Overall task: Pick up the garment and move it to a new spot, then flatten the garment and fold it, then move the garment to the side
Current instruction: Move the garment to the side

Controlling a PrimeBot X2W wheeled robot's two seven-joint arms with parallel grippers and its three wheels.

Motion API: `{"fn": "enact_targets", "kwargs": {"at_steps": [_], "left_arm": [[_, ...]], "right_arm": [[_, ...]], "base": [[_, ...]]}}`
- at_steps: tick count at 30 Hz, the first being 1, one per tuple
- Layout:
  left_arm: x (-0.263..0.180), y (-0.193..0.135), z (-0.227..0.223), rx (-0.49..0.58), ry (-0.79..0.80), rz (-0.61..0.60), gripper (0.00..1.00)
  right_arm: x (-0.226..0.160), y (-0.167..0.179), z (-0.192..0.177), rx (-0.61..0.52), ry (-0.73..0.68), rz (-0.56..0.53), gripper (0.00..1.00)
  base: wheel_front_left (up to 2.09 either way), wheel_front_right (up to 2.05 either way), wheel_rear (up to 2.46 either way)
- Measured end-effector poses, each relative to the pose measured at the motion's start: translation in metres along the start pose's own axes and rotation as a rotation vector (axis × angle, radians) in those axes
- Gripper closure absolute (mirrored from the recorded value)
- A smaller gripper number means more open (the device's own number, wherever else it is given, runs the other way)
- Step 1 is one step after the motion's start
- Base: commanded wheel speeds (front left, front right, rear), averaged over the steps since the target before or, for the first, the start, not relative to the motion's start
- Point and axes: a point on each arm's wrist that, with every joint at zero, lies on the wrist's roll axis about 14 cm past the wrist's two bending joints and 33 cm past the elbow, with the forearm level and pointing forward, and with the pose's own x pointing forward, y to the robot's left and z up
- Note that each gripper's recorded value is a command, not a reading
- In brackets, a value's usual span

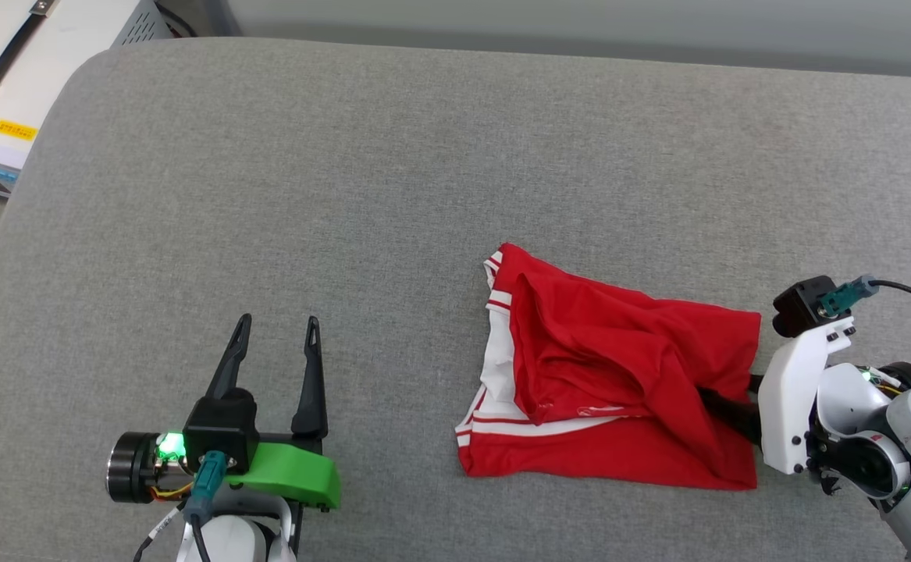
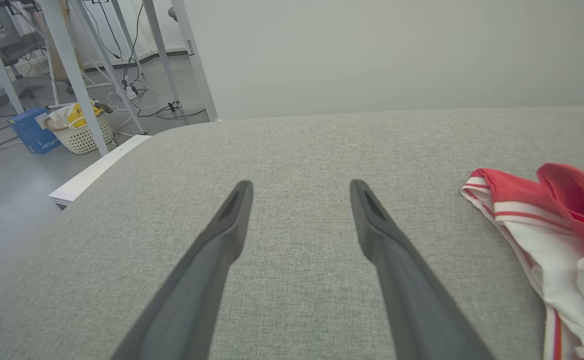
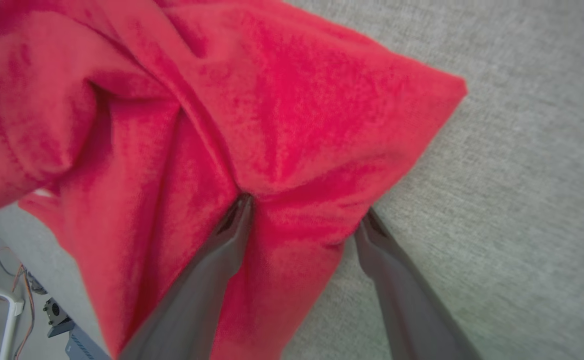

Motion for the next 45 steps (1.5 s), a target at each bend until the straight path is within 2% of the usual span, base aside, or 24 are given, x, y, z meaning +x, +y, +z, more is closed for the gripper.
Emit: {"fn": "enact_targets", "kwargs": {"at_steps": [1, 2, 3, 4, 13, 22, 29, 37, 38, 39, 45], "left_arm": [[0.0, 0.001, 0.0, 0.0, 0.001, 0.002, 0.0], [0.0, 0.0, 0.0, 0.0, 0.0, 0.002, 0.0], [0.0, 0.0, 0.001, -0.001, -0.001, 0.002, 0.0], [0.0, 0.0, 0.001, -0.001, -0.002, 0.002, 0.0], [0.0, -0.01, 0.007, -0.009, -0.021, -0.028, 0.0], [-0.001, -0.024, 0.008, -0.02, -0.026, -0.069, 0.0], [0.008, -0.047, 0.01, -0.032, -0.035, -0.134, 0.0], [0.026, -0.08, 0.012, -0.044, -0.052, -0.228, 0.0], [0.029, -0.084, 0.011, -0.041, -0.053, -0.241, 0.0], [0.041, -0.093, 0.009, -0.036, -0.059, -0.269, 0.0], [0.064, -0.105, -0.002, -0.038, -0.059, -0.305, 0.0]], "right_arm": [[0.0, 0.0, 0.0, -0.013, -0.004, 0.0, 0.0], [0.0, 0.0, 0.0, -0.025, -0.01, -0.001, 0.51], [-0.001, 0.001, 0.001, -0.039, -0.022, -0.001, 0.78], [-0.001, 0.002, 0.002, -0.048, -0.037, -0.001, 1.0], [-0.017, 0.012, 0.031, -0.151, -0.211, 0.0, 1.0], [-0.066, -0.003, 0.078, -0.264, -0.412, -0.079, 1.0], [-0.114, -0.039, 0.081, -0.299, -0.467, -0.21, 1.0], [-0.167, -0.09, 0.071, -0.256, -0.496, -0.38, 1.0], [-0.173, -0.098, 0.07, -0.249, -0.499, -0.404, 1.0], [-0.187, -0.124, 0.068, -0.22, -0.494, -0.476, 1.0], [-0.202, -0.179, 0.065, -0.135, -0.459, -0.606, 1.0]], "base": [[0.0, 0.0, 0.0], [0.0, 0.0, 0.0], [0.0, 0.0, 0.0], [0.0, 0.0, 0.0], [0.0, 0.0, 0.0], [0.0, 0.0, 0.0], [0.0, 0.0, 0.0], [0.0, 0.0, 0.0], [0.0, 0.0, 0.0], [0.0, 0.0, 0.0], [0.0, 0.0, 0.0]]}}
